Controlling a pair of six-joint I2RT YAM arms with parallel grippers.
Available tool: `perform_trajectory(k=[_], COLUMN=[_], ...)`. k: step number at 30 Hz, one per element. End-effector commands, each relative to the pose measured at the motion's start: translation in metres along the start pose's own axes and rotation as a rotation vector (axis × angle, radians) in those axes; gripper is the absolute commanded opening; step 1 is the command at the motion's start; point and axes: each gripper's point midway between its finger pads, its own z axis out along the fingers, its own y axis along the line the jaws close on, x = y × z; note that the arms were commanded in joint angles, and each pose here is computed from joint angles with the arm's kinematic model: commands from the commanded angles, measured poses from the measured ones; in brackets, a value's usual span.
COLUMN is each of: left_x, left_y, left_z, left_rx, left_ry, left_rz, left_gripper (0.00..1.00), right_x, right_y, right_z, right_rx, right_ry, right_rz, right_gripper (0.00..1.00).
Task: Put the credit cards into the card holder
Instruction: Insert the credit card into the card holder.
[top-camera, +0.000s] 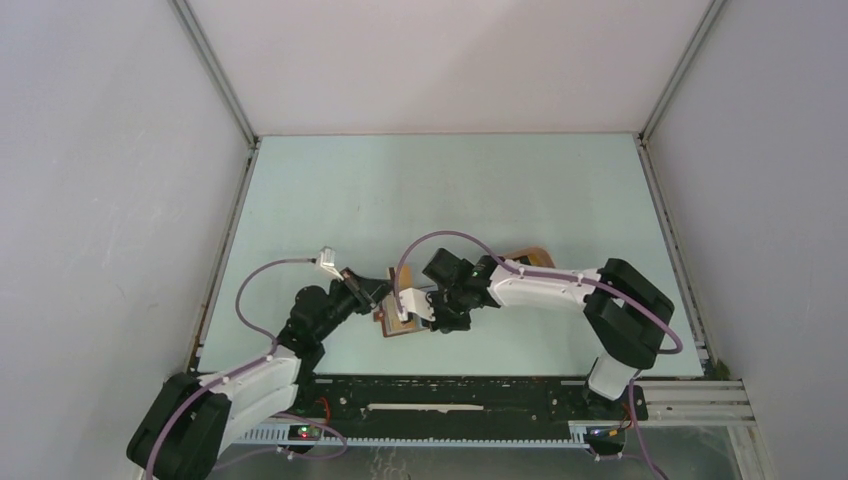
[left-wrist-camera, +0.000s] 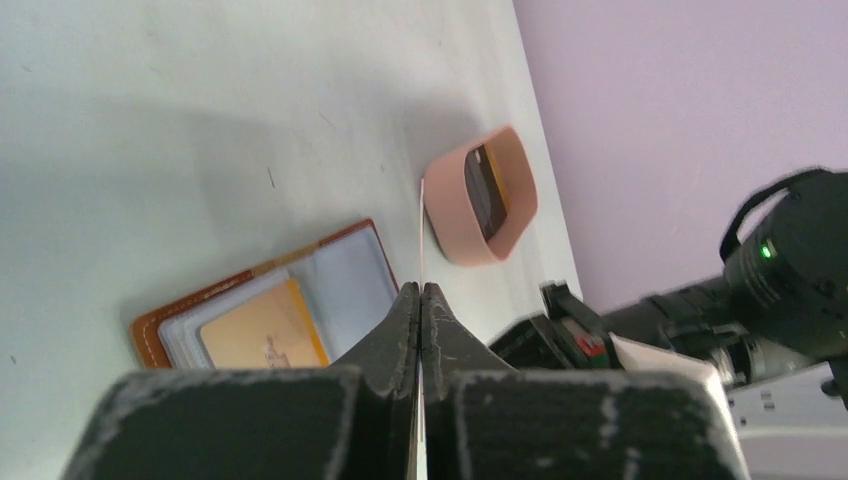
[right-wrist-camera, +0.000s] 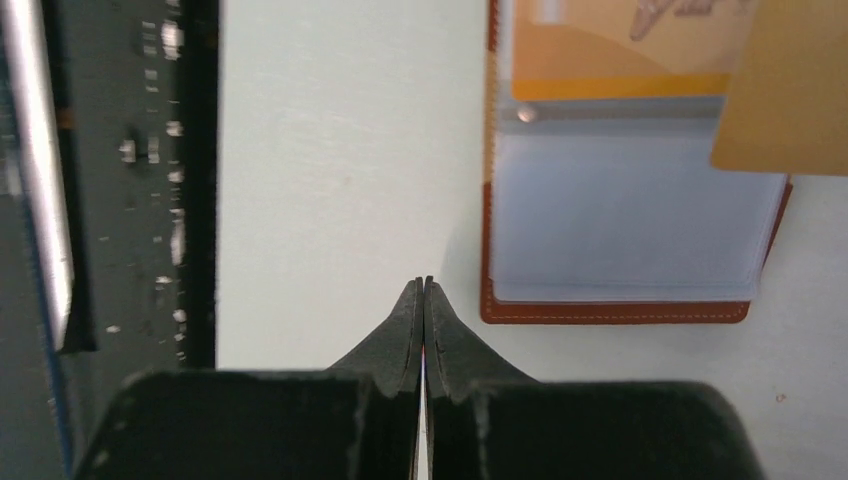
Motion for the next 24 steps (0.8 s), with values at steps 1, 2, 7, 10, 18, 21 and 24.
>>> perform_trajectory(k=[1,2,7,10,18,21,24], left_x=[-0.003,-0.004,-0.001,-0.001,0.007,0.012,0.016], left_y=[0.015,0.016,0.023,0.030,0.043,0.048,0.051], left_z=[-0.001,0.000,0.003,0.000,0.001,0.001,0.001], left_rx=[-0.064,-0.077,-0.133,-0.161,-0.225,-0.245,-0.258], left_ry=[-0.106,-0.118,-0.156,-0.182,-0.161,-0.147,-0.134], left_rz=[-0.065,-0.072,-0.085,-0.095,-0.060,-0.055,-0.053], left_gripper=[0.00,0.00,0.00,0.00,0.00,0.00,0.00], right_x=[-0.025,-0.027,-0.029,-0.029,-0.027,-0.026,-0.026], right_y=[0.019,0.018,0.009,0.002,-0.009,-0.010,-0.012], right_z=[-0.021,-0.023,-0.033,-0.041,-0.054,-0.056,-0.057], right_rx=[-0.087,-0.090,-0.094,-0.080,-0.055,-0.051,-0.051], right_ry=[-0.115,-0.122,-0.167,-0.188,-0.224,-0.228,-0.233], right_rz=[-0.037,-0.026,0.040,0.064,0.110,0.118,0.123], right_gripper=[0.04,0.03,0.03,0.03,0.02,0.01,0.01])
